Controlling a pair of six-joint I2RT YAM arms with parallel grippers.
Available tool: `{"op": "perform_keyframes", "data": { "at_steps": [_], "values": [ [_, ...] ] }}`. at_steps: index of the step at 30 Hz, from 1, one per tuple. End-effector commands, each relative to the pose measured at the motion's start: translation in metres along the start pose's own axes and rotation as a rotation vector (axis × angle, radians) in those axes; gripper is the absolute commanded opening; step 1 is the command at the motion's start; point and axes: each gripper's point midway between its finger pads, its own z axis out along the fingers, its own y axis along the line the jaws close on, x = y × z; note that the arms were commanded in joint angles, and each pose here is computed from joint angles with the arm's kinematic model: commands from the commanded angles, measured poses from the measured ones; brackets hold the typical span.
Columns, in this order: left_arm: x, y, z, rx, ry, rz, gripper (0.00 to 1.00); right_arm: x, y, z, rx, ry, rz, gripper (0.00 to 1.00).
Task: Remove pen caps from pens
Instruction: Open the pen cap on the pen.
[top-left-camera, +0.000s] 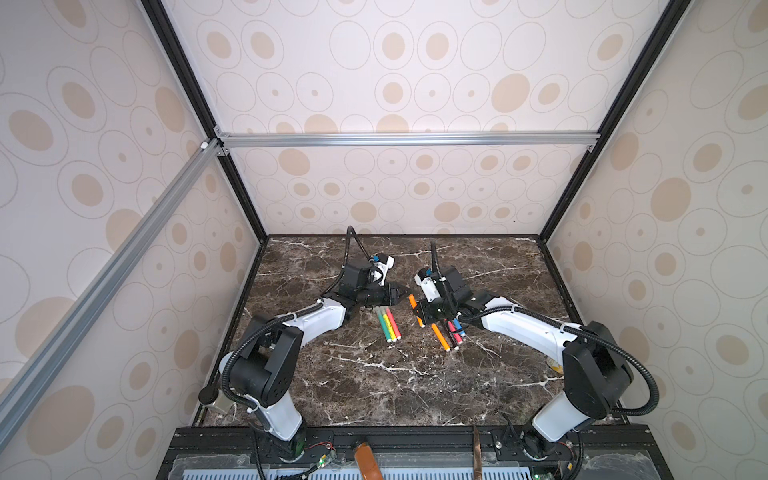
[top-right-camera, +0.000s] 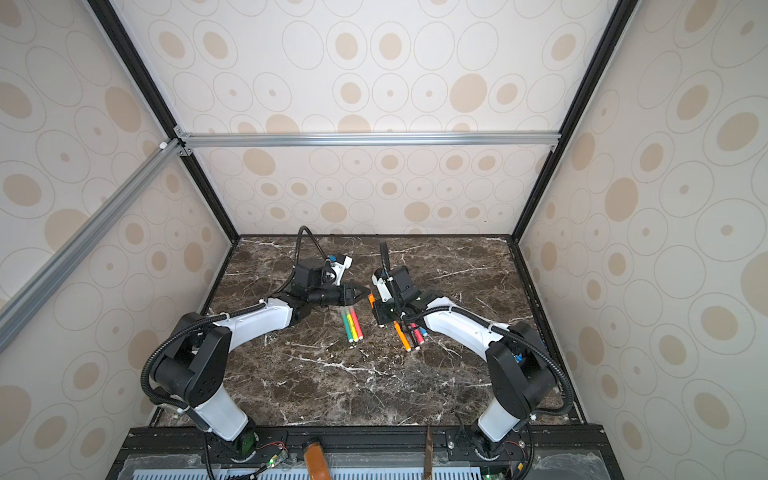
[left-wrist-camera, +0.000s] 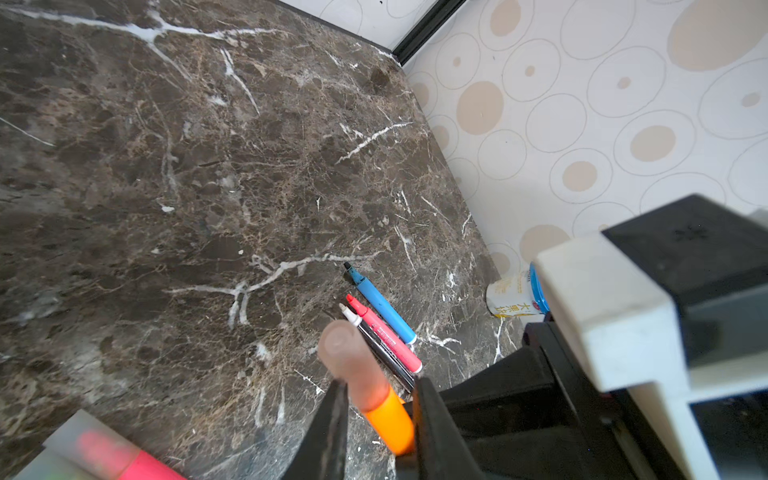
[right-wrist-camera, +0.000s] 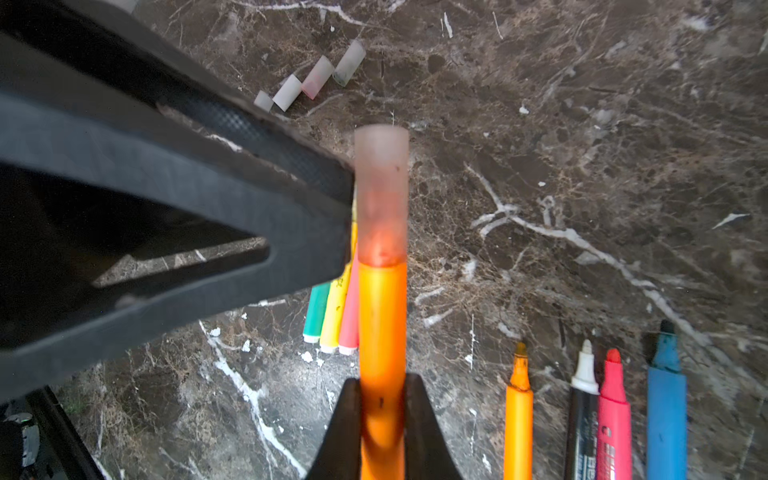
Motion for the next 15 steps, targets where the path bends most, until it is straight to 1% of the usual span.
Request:
{"op": "perform_keyframes", "data": {
  "at_steps": [1,11,13,15],
  "values": [
    [-0.020,-0.020,0.005,0.071,-0.042,0.025,0.28,-0.008,0.012,-0.008,-0.051,-0.045,-0.013,0.00],
    [-0.023,-0.013,0.015,0.061,-0.035,0.012,0.29,-0.012,0.014,-0.016,-0.061,-0.096,-0.016,0.00],
    [-0.023,-0.012,0.016,0.059,-0.034,0.009,0.30,-0.011,0.013,-0.016,-0.061,-0.097,-0.015,0.00],
    [-0.023,-0.012,0.018,0.061,-0.034,0.007,0.34,-0.010,0.013,-0.016,-0.061,-0.096,-0.014,0.00]
  ]
}}
